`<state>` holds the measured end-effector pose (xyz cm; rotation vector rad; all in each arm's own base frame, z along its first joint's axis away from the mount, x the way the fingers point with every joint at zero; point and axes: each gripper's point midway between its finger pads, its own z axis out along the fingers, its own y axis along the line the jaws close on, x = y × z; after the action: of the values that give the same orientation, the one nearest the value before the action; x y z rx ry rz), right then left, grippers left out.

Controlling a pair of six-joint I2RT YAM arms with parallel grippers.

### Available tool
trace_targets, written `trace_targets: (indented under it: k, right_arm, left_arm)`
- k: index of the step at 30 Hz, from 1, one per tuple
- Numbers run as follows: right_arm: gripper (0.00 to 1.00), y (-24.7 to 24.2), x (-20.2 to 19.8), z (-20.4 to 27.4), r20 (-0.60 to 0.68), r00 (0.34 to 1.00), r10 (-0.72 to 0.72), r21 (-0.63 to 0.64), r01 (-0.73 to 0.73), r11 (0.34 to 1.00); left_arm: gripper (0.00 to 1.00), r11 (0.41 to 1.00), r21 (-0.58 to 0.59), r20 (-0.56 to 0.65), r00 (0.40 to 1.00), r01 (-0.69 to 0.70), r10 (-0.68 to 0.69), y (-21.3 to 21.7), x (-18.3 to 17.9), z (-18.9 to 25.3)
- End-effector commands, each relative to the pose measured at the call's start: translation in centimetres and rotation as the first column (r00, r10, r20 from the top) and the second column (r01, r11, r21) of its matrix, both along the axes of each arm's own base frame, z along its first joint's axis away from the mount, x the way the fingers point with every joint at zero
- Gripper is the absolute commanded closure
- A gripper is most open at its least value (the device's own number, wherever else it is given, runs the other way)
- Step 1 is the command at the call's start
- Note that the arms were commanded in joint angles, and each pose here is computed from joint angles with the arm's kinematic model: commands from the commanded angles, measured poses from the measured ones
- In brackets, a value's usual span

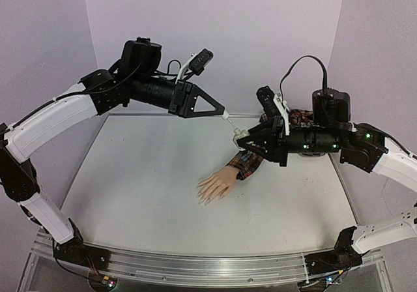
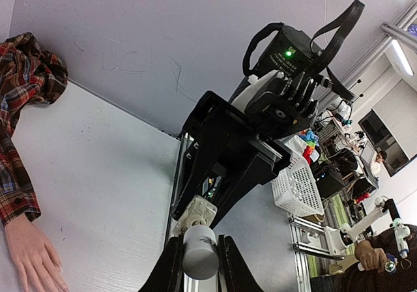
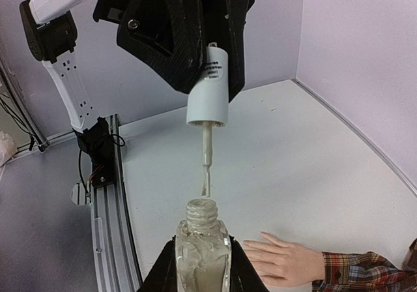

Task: Paint the nails
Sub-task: Close the nail polish bottle cap on the nail polish bottle.

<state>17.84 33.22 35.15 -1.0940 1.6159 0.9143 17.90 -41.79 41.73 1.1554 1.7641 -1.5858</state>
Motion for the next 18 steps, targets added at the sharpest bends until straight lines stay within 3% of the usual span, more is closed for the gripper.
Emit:
trace_targets:
  k: [1,18]
  right_arm:
    - [1.0,0.06,-0.02,2.85,0.056,0.998,0.001,0.053,-0.004,0.999]
    - [1.0,0.22,0.2,3.19,0.059,0.998,-0.004,0.057,0.001,0.998]
  left_arm:
    - [1.0,0.998,-0.067,0.052,0.999,0.014,-0.01,0.61,-0.52,2.52]
    - [1.0,0.997,-0.065,0.03,0.999,0.033,-0.031,0.41,-0.72,1.8]
